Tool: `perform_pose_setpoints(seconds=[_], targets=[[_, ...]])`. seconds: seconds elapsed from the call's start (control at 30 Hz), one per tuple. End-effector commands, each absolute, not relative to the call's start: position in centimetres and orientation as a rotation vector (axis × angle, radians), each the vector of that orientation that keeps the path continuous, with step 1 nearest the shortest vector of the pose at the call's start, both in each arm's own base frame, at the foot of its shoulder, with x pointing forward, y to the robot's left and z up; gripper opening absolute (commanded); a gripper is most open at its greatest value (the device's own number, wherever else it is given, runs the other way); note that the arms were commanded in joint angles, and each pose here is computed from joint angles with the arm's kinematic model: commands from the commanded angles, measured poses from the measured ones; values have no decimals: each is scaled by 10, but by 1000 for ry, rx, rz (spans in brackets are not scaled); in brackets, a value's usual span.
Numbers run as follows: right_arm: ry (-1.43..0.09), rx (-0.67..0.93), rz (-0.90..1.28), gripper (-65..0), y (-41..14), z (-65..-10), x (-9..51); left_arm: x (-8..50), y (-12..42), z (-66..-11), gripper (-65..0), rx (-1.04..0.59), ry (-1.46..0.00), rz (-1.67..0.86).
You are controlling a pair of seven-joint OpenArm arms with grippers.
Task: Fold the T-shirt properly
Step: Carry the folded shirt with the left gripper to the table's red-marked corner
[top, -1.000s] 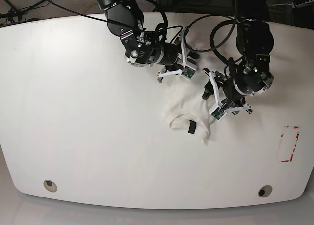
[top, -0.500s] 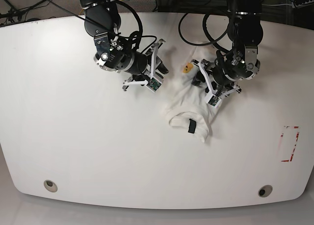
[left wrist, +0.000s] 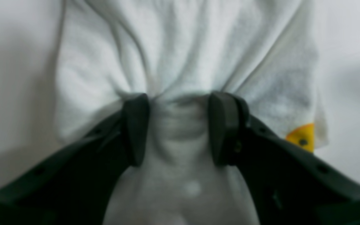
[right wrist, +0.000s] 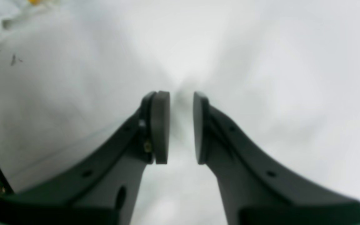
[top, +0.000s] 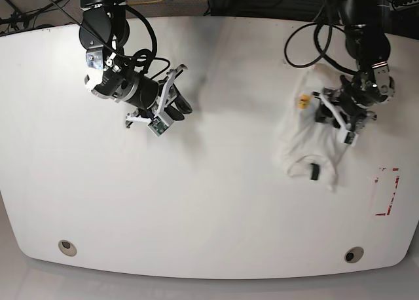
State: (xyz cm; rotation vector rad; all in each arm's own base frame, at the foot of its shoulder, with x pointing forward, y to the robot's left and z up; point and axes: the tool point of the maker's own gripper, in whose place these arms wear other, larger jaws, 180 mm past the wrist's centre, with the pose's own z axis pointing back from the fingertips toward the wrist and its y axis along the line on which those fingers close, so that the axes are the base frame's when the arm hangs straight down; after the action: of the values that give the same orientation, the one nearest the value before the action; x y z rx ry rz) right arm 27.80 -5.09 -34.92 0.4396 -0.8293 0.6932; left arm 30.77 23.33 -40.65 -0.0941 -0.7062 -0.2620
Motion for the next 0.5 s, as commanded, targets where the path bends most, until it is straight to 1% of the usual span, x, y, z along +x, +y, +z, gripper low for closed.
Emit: perform_pose_setpoints(seconds=[0.0, 0.13, 0.27, 0.47], targets=[[-901, 450, 687, -528, -55, -330, 287, 294, 299, -411, -357, 34, -619, -205], [-930, 428, 671, -528, -63, -321, 291, 285, 361, -405, -357, 107, -609, -116], [-940, 420, 674, -528, -64, -318, 290, 279, 414, -393, -357, 179, -610, -90], [-957, 414, 687, -528, -62, -311, 289, 272, 455, -367, -357, 194, -638, -150]])
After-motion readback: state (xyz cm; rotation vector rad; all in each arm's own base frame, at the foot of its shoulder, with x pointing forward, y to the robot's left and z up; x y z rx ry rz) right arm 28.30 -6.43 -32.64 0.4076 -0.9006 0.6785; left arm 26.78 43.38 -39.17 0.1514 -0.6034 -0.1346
